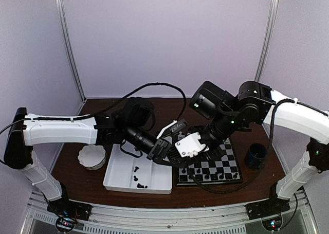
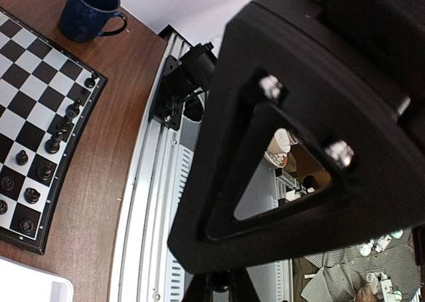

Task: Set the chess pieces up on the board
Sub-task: Pass from the left arm to the right, then pass from the right arm to the left

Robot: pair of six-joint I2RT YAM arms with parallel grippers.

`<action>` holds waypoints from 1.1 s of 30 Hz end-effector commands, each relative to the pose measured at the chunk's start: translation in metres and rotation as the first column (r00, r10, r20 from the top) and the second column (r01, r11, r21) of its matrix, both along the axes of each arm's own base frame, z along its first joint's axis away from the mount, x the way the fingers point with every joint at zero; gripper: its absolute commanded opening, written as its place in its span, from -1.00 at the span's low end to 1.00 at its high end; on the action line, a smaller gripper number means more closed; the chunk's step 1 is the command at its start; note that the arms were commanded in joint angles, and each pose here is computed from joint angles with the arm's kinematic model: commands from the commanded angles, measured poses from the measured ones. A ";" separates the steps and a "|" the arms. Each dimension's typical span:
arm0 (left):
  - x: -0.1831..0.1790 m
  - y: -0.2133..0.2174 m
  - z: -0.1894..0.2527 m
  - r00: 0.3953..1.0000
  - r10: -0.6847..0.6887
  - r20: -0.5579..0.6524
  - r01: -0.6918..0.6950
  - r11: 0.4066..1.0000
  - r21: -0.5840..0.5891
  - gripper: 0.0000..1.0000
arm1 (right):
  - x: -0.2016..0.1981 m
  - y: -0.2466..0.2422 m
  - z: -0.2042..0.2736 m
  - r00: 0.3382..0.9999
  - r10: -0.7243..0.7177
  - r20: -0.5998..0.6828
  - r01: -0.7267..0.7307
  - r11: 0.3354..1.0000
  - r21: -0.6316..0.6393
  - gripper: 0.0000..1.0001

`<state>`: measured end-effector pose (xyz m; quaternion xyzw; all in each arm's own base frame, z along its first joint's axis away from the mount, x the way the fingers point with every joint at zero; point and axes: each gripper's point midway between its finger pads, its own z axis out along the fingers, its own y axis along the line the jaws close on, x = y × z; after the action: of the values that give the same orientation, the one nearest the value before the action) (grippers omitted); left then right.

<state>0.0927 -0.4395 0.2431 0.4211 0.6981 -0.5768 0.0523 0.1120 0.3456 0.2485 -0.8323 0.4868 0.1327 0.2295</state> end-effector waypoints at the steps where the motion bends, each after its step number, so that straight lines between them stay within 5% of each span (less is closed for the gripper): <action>1: 0.005 -0.007 0.013 1.000 -0.008 0.017 0.009 0.999 -0.053 -0.93 | 0.001 0.002 -0.002 1.000 0.007 0.030 -0.007 1.000 -0.016 -0.61; 12: 0.021 0.006 0.012 0.988 0.111 0.110 -0.109 0.994 -0.021 -0.46 | 0.017 -0.006 -0.010 0.993 -0.113 0.026 0.113 0.994 0.006 -0.84; 19: 0.047 0.027 0.024 0.910 0.308 0.278 -0.290 0.951 -0.106 -0.28 | 0.038 -0.024 0.007 0.925 -0.271 -0.268 0.310 0.943 0.118 -0.85; 20: 0.053 0.029 0.027 0.888 0.342 0.306 -0.316 0.940 -0.131 -0.13 | 0.040 -0.026 0.009 0.902 -0.284 -0.325 0.338 0.933 0.125 -0.85; 21: 0.057 0.030 0.031 0.865 0.373 0.335 -0.334 0.927 -0.168 0.17 | 0.042 -0.029 0.010 0.878 -0.298 -0.375 0.365 0.923 0.123 -0.84; 22: 0.060 0.032 0.042 0.834 0.409 0.372 -0.344 0.910 -0.230 0.77 | 0.043 -0.031 0.010 0.852 -0.304 -0.426 0.385 0.915 0.118 -0.84; 23: 0.060 0.033 0.050 0.805 0.432 0.406 -0.338 0.897 -0.286 0.93 | 0.044 -0.034 0.010 0.821 -0.314 -0.477 0.410 0.906 0.109 -0.84; 27: 0.075 0.032 0.066 0.698 0.528 0.484 -0.368 0.844 -0.390 0.95 | 0.049 -0.038 0.014 0.686 -0.310 -0.659 0.489 0.866 0.102 -0.83; 31: 0.109 0.035 0.066 0.582 0.655 0.482 -0.515 0.755 -0.405 0.95 | 0.059 -0.040 0.027 0.626 -0.281 -0.727 0.529 0.839 0.131 -0.80; 33: 0.111 0.028 0.068 0.584 0.651 0.485 -0.502 0.759 -0.415 0.95 | 0.063 -0.040 0.033 0.600 -0.265 -0.754 0.543 0.828 0.141 -0.79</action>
<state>0.1747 -0.4074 0.2883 0.3594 0.6877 -0.4630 0.4285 0.1780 0.2981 0.2505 -0.5580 0.7068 0.3912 0.1899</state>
